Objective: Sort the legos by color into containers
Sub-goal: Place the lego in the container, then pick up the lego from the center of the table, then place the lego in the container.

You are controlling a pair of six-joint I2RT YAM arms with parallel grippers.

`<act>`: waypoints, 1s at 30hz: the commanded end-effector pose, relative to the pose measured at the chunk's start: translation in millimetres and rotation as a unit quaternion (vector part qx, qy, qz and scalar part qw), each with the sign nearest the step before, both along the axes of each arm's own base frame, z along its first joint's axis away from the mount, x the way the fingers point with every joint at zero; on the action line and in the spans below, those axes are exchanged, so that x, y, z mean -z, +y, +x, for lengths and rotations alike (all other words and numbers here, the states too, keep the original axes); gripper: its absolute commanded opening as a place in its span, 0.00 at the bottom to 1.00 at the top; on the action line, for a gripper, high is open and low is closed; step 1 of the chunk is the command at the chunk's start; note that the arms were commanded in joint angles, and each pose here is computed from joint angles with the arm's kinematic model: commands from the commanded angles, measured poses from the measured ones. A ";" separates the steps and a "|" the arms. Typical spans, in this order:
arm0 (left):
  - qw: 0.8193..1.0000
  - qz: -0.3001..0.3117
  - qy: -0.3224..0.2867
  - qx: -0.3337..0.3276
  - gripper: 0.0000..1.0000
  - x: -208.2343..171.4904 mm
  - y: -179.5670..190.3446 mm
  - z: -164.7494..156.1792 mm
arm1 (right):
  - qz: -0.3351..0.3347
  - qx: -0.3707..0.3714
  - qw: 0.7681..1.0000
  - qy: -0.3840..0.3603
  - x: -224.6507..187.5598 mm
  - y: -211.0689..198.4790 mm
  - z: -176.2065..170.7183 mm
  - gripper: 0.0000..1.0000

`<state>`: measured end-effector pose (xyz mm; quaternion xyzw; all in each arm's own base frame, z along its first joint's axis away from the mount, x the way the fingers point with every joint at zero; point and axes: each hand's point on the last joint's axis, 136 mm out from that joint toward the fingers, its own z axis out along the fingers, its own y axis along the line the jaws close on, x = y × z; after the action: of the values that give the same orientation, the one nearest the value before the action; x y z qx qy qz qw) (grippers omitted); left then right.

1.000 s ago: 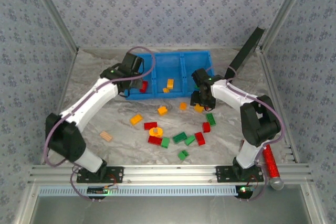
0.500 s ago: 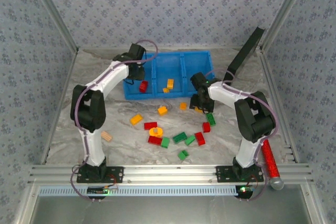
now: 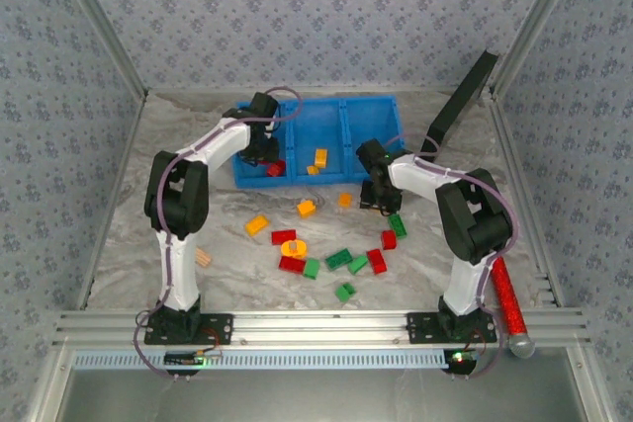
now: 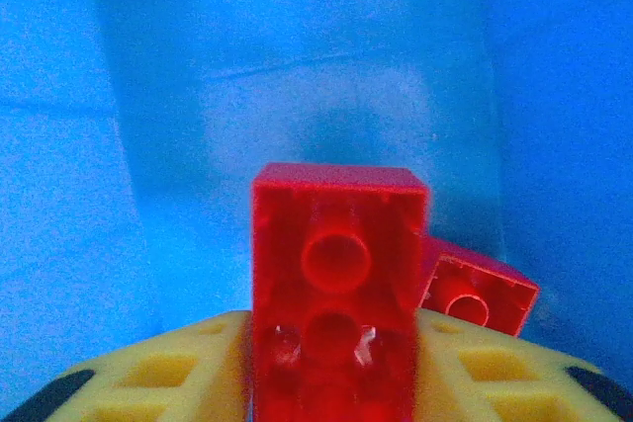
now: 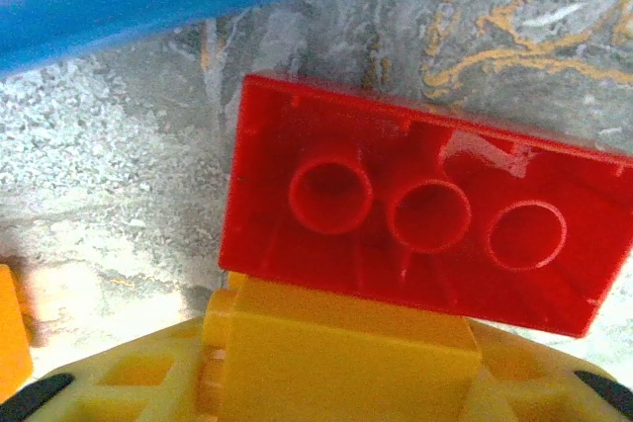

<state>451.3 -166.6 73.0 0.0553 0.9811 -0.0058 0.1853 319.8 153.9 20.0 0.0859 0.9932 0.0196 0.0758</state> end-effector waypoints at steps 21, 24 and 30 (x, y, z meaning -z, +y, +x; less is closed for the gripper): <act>0.989 -0.071 -0.113 0.057 0.69 -135.1 -0.6 -44.8 | -0.014 -0.139 0.986 -0.097 -123.2 62.0 14.3 0.27; 0.990 -0.083 -0.103 0.045 0.69 -132.8 6.3 -69.0 | -0.004 -0.157 0.980 -0.123 -139.0 80.6 35.2 0.27; 0.993 -0.092 -0.068 0.037 0.70 -114.1 17.3 -128.2 | 0.009 -0.188 0.971 -0.146 -140.3 117.1 77.8 0.26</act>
<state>349.7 -150.1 191.9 0.0804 0.9526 -0.0877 0.2799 387.7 263.9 174.4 -0.0780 0.9683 0.0713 0.2264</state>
